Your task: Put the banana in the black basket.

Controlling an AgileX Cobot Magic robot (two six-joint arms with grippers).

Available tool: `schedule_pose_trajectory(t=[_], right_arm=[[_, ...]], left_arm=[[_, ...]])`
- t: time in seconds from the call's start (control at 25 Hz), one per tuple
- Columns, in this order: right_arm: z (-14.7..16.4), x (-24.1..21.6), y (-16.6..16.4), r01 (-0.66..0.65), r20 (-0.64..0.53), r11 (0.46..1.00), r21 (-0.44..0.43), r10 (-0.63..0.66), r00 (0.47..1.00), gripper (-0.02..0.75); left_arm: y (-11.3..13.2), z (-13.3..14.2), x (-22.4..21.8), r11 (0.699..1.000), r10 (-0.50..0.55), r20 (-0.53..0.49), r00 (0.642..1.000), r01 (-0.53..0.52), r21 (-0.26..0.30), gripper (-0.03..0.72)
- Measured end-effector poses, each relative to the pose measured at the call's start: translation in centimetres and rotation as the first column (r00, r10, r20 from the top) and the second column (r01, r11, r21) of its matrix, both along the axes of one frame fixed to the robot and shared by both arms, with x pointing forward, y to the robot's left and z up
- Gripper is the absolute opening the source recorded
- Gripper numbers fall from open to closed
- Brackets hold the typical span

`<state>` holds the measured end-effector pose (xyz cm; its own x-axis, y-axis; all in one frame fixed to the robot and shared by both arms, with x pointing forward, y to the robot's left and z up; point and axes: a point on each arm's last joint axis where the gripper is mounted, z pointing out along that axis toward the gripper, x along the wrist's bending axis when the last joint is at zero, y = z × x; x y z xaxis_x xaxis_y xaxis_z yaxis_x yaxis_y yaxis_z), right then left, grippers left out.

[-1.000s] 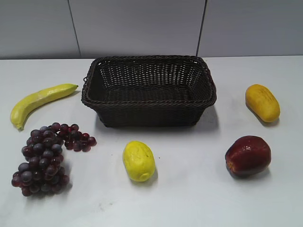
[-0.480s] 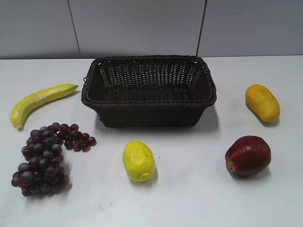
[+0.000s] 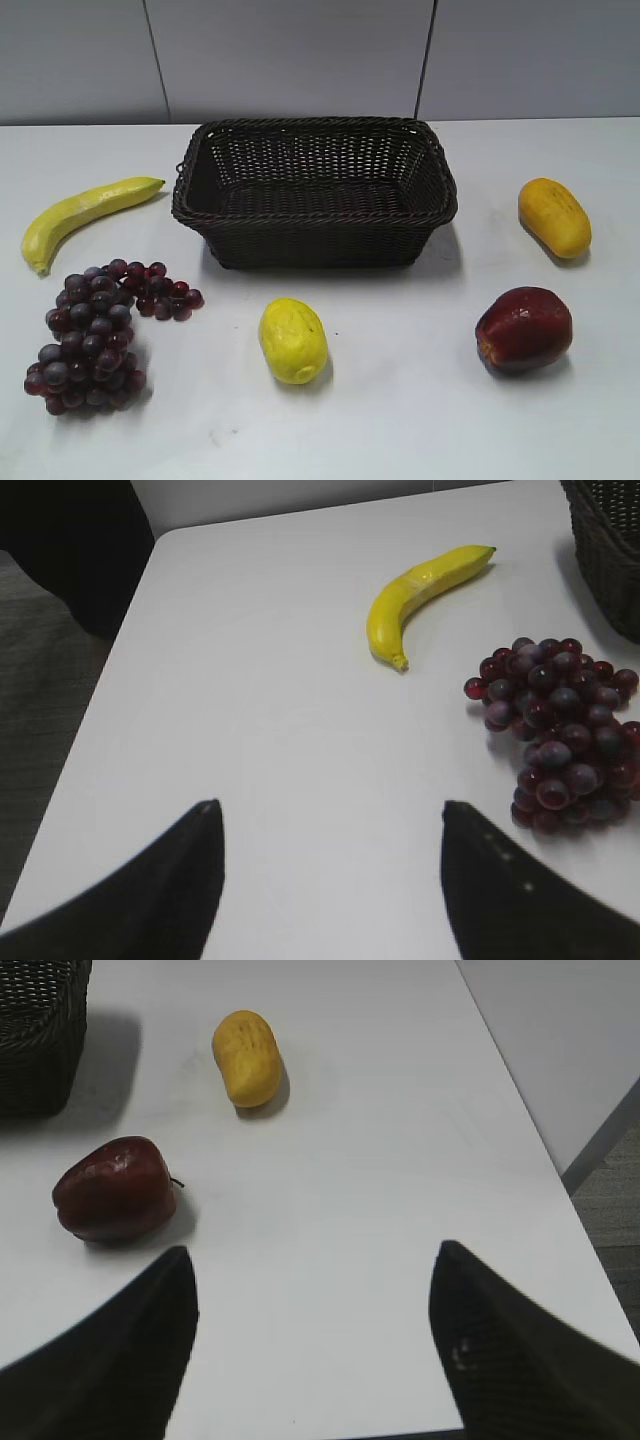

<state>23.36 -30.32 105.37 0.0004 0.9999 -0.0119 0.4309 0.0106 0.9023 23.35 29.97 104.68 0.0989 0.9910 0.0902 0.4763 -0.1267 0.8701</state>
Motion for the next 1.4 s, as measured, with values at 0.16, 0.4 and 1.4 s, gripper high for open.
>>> schedule_pose_trajectory(t=[0.16, 0.4, 1.4], right_arm=[[0.0, 0.0, 0.0, 0.000, 0.000, 1.000, 0.000, 0.000, 1.000, 0.552], [0.0, 0.0, 0.0, 0.000, 0.000, 1.000, 0.000, 0.000, 1.000, 0.552], [0.0, 0.0, 0.0, 0.000, 0.000, 1.000, 0.000, 0.000, 1.000, 0.552]], left_arm=[[0.0, 0.1, 0.0, 1.000, 0.003, 0.009, 1.000, -0.003, 0.004, 0.502], [0.4, 2.1, -0.1, 0.999, 0.023, 0.150, 0.988, -0.028, 0.032, 0.502], [0.2, 6.6, 13.6, 0.993, 0.007, 0.136, 0.991, -0.023, 0.117, 0.609]])
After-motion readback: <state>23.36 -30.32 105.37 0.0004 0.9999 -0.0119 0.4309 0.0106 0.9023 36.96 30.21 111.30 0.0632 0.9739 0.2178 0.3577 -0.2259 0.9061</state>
